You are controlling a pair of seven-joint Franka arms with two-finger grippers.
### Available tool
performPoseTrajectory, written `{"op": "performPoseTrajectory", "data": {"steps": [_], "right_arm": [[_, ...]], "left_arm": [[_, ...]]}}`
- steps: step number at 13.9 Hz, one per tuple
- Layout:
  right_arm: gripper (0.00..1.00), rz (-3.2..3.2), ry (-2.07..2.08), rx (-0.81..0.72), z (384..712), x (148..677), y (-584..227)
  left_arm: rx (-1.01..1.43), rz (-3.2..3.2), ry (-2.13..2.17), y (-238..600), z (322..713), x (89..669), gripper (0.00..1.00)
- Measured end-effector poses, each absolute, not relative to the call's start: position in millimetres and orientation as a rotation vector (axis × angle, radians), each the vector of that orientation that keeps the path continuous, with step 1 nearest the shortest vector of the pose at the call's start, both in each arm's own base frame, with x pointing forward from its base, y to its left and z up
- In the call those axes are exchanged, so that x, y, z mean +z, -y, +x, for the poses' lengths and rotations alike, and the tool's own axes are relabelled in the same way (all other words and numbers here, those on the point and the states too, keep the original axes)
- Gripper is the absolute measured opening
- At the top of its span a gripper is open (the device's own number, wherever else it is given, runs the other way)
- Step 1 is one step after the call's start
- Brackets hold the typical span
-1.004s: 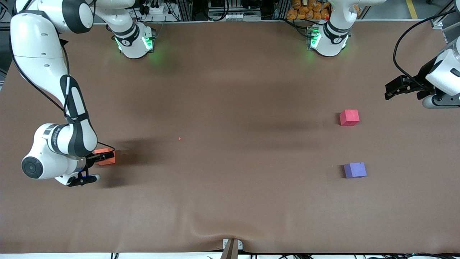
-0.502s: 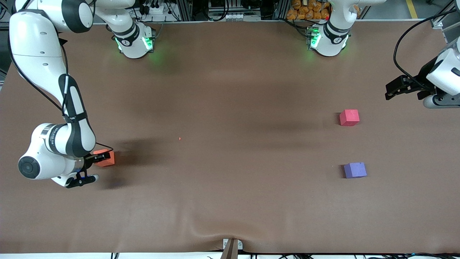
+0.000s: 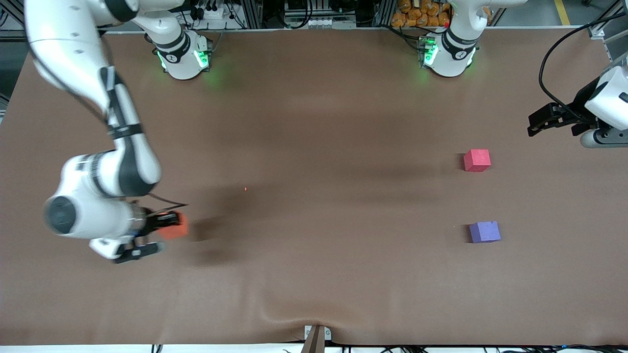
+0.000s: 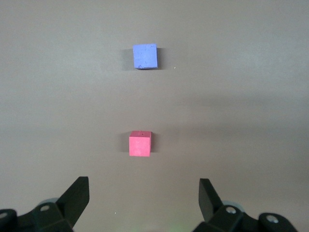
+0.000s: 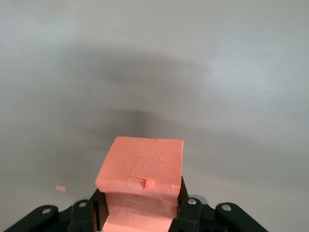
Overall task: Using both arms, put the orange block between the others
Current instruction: 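Carry the orange block with the right gripper toward the table middle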
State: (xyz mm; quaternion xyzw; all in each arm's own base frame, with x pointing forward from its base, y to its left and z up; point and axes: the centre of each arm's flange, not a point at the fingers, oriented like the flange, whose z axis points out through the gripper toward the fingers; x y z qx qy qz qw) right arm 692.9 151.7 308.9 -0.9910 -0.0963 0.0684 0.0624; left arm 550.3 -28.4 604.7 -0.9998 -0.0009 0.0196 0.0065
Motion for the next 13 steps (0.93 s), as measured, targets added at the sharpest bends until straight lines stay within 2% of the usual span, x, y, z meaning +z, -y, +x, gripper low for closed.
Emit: {"op": "performPoseTrajectory", "data": {"steps": [7, 13], "right_arm": [[0.56, -2.852, -0.02, 0.259, 609.5, 287.1, -384.5], [0.56, -2.862, -0.109, 0.313, 544.4, 231.9, -476.9]], "left_arm": [[0.071, -3.127, 0.007, 27.0, 550.0, 602.4, 1.0], [0.119, -3.125, 0.034, 17.1, 549.6, 589.0, 1.0]]}}
